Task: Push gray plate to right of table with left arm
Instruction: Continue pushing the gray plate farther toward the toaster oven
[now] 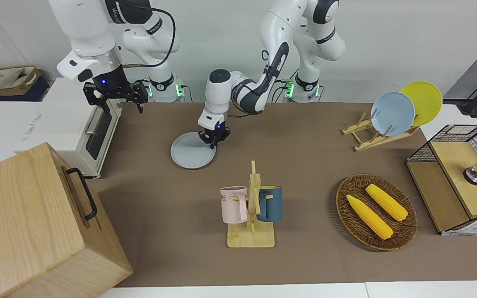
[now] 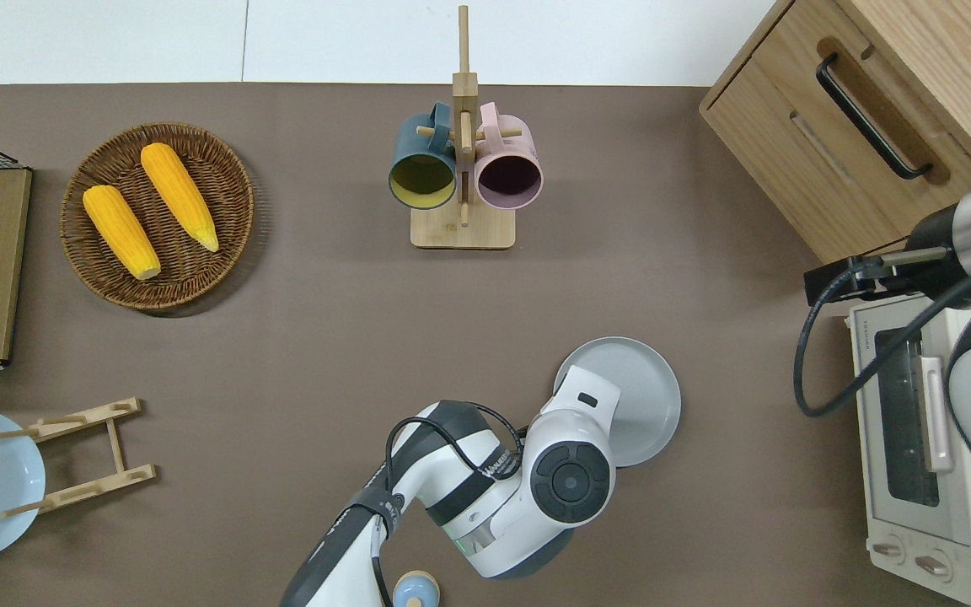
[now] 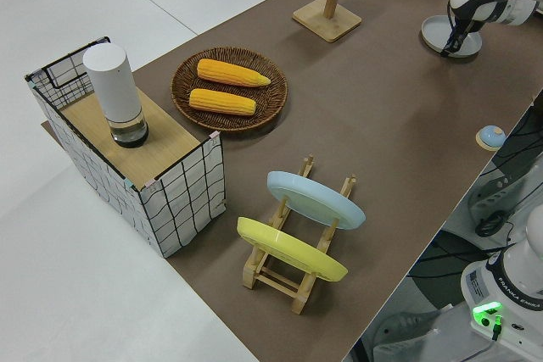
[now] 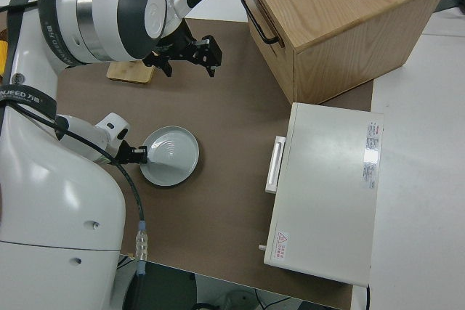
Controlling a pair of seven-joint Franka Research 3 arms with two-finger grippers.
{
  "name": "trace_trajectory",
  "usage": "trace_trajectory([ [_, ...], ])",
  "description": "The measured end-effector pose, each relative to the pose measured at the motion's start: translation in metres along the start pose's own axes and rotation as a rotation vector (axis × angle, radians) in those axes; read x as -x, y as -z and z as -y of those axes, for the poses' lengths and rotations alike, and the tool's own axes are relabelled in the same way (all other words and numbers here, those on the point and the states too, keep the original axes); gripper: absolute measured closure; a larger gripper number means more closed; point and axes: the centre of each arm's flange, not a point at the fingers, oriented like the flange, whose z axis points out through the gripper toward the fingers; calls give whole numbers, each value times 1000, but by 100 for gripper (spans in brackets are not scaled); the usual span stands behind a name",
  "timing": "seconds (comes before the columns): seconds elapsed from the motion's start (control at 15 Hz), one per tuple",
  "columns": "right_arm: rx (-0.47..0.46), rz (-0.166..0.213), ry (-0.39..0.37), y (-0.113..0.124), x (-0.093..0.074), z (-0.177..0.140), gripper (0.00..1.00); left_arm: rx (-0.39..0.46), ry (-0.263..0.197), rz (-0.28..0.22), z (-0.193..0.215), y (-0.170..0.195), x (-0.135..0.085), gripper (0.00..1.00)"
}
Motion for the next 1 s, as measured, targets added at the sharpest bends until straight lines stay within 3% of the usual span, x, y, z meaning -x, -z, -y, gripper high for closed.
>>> trace_trajectory([
  [0.53, 0, 0, 0, 0, 0, 0, 1, -19, 3, 14, -10, -9, -2, 1],
  [1.0, 0, 0, 0, 0, 0, 0, 1, -55, -4, 20, -5, -9, -11, 0],
])
